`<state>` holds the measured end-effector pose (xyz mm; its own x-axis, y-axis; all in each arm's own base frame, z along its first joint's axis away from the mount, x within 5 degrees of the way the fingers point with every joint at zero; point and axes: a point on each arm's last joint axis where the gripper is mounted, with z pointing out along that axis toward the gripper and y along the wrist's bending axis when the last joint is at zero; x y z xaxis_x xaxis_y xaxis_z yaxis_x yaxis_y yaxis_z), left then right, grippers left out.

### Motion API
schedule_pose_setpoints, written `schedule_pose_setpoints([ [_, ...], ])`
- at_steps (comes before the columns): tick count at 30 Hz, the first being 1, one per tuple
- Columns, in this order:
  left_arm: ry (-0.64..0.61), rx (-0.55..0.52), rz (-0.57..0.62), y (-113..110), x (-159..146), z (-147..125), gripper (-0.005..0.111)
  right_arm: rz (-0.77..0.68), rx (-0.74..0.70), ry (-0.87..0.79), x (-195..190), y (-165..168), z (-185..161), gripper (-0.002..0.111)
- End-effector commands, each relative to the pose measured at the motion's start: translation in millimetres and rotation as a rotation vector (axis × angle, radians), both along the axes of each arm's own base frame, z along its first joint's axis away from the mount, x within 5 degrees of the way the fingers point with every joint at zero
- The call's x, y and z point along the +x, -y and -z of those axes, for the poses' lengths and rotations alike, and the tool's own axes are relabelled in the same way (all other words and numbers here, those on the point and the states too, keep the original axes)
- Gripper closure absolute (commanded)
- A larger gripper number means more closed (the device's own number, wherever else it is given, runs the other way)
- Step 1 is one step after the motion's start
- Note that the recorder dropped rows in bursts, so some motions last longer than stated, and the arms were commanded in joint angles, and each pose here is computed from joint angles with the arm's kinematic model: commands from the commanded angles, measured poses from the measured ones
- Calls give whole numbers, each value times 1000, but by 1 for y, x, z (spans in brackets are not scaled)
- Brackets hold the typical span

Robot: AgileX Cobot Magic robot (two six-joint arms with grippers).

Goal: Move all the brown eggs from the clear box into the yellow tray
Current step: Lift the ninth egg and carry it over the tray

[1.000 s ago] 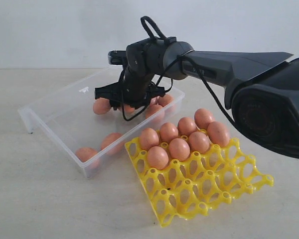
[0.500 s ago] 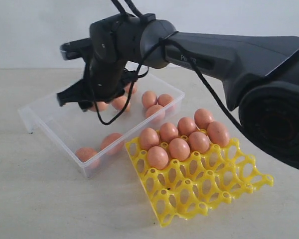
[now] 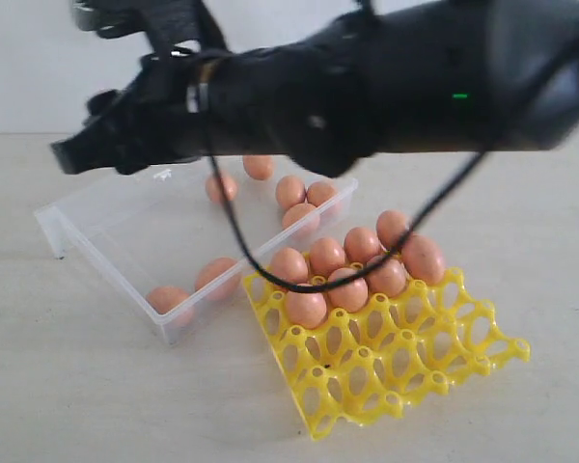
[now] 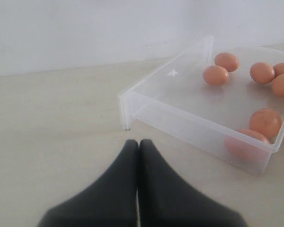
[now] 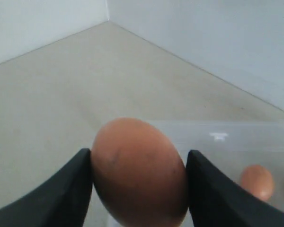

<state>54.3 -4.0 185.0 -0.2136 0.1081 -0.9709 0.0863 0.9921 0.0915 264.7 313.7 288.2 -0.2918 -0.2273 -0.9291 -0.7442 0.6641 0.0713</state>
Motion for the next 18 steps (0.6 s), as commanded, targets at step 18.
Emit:
schedule_pose_setpoints([
  [18,7,2,-3,0,0,-1,111,-207,731,-235,33,189,6,109],
])
